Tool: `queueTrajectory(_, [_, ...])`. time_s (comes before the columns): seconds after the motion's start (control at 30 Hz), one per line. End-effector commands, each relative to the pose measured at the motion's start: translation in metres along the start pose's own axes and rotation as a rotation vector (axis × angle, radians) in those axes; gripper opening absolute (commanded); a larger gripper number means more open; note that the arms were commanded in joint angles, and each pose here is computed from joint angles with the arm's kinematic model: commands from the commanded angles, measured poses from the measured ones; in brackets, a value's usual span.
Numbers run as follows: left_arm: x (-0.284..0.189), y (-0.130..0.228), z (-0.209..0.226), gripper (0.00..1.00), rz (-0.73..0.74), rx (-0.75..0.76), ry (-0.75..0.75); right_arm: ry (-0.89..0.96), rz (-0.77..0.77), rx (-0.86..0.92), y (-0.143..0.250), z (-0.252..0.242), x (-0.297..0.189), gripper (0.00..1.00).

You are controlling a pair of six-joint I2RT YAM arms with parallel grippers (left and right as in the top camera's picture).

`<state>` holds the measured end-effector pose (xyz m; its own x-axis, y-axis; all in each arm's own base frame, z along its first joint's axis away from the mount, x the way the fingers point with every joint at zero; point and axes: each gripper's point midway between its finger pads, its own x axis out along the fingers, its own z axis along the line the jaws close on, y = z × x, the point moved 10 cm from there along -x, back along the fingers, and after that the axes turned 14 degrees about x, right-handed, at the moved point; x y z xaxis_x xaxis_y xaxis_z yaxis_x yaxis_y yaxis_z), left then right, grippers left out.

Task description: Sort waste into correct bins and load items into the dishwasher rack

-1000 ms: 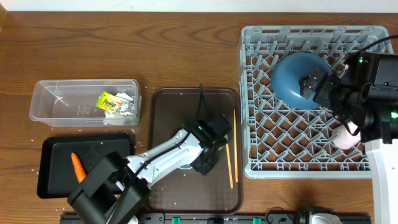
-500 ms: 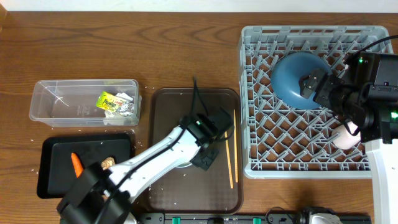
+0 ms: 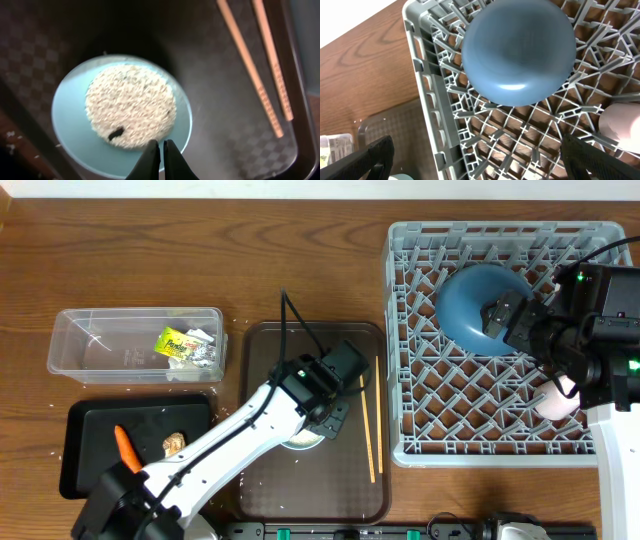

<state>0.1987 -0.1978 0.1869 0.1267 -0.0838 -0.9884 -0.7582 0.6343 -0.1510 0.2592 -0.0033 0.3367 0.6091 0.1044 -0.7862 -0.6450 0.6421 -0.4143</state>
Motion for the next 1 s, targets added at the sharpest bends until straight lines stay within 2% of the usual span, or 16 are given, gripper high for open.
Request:
queueTrajectory(0.0, [0.014, -0.003, -0.007, 0.11, 0.036, -0.039, 0.031, -0.013, -0.013, 0.011, -0.001, 0.001, -0.006, 0.99])
queueTrajectory(0.03, [0.017, -0.005, -0.009, 0.17, 0.038, -0.048, 0.035, -0.013, -0.013, 0.012, -0.001, 0.001, -0.006, 0.99])
queueTrajectory(0.1, [0.024, -0.008, -0.01, 0.38, 0.041, -0.079, 0.012, -0.013, -0.013, 0.012, -0.001, 0.001, -0.006, 0.99])
queueTrajectory(0.13, [0.027, -0.009, -0.008, 0.44, 0.043, -0.103, -0.009, -0.013, -0.013, 0.012, -0.001, 0.001, -0.006, 0.99])
queueTrajectory(0.3, [0.045, -0.015, -0.008, 0.46, 0.053, -0.191, -0.045, -0.011, -0.01, 0.012, 0.0, 0.001, -0.006, 0.99])
queueTrajectory(0.37, [0.052, -0.018, -0.008, 0.45, 0.058, -0.206, -0.043, -0.011, -0.01, 0.012, 0.0, 0.001, -0.006, 0.99])
queueTrajectory(0.5, [0.068, -0.023, -0.013, 0.32, 0.072, -0.207, -0.002, -0.012, -0.01, 0.012, 0.0, 0.001, -0.006, 0.99])
queueTrajectory(0.63, [0.085, -0.024, -0.014, 0.25, 0.105, -0.218, 0.0, -0.012, -0.009, 0.012, 0.0, 0.001, -0.006, 0.99])
queueTrajectory(0.87, [0.102, -0.023, -0.014, 0.24, 0.146, -0.231, -0.014, -0.012, -0.009, 0.012, 0.0, 0.001, -0.006, 0.99])
queueTrajectory(0.9, [0.102, -0.022, -0.014, 0.19, 0.148, -0.231, -0.014, -0.012, -0.009, 0.012, 0.0, 0.001, -0.006, 0.99])
queueTrajectory(0.93, [0.102, -0.022, -0.014, 0.08, 0.15, -0.232, -0.014, -0.012, -0.009, 0.012, 0.0, 0.001, -0.006, 0.99])
queueTrajectory(0.97, [0.102, -0.022, -0.014, 0.06, 0.151, -0.235, -0.014, -0.012, -0.009, 0.012, 0.0, 0.001, -0.006, 0.99])
